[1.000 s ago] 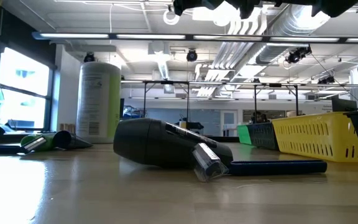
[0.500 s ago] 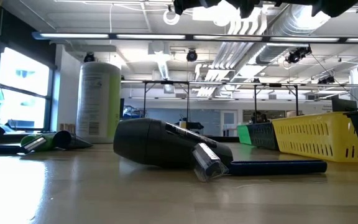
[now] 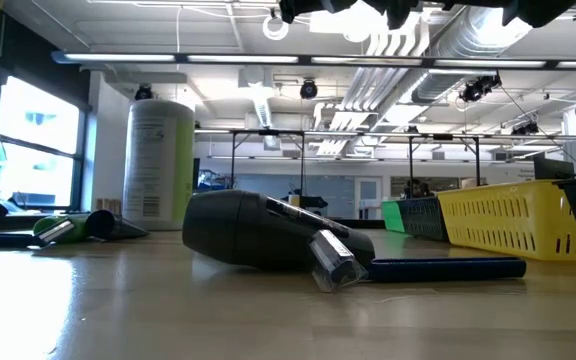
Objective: Pick & Place Travel size toiletries
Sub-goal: Put the gray deodorant into the bottom black basket
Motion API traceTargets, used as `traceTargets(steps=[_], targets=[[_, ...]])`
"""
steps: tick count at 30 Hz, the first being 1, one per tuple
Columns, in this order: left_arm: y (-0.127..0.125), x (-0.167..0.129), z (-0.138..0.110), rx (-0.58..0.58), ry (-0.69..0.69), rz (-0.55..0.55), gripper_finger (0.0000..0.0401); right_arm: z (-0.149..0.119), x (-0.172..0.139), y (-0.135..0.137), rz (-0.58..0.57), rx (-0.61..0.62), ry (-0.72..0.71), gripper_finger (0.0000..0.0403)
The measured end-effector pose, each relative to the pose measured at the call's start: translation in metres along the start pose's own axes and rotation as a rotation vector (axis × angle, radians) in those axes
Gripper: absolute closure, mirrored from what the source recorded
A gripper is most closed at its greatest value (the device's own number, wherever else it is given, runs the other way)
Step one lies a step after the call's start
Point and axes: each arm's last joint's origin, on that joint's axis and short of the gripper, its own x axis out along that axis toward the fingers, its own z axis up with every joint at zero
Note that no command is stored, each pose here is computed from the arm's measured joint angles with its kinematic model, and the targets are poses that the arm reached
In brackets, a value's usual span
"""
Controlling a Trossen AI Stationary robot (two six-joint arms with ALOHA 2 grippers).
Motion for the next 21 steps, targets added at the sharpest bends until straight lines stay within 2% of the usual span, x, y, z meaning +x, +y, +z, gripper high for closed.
traceTargets(steps=[10,17,21], targets=[[0.0000,0.0000,0.0000,0.000,0.000,-0.001,0.0166,0.0000,0.0000,0.0000,0.001,0.002,0.000,0.0194],[-0.0001,0.0000,0.0000,0.000,0.001,-0.002,0.0166,-0.0001,0.0000,0.0000,0.001,0.002,0.001,0.0205],[-0.0001,0.0000,0.0000,0.000,0.001,-0.003,0.0166,-0.0001,0.0000,0.0000,0.001,0.002,0.001,0.0195]])
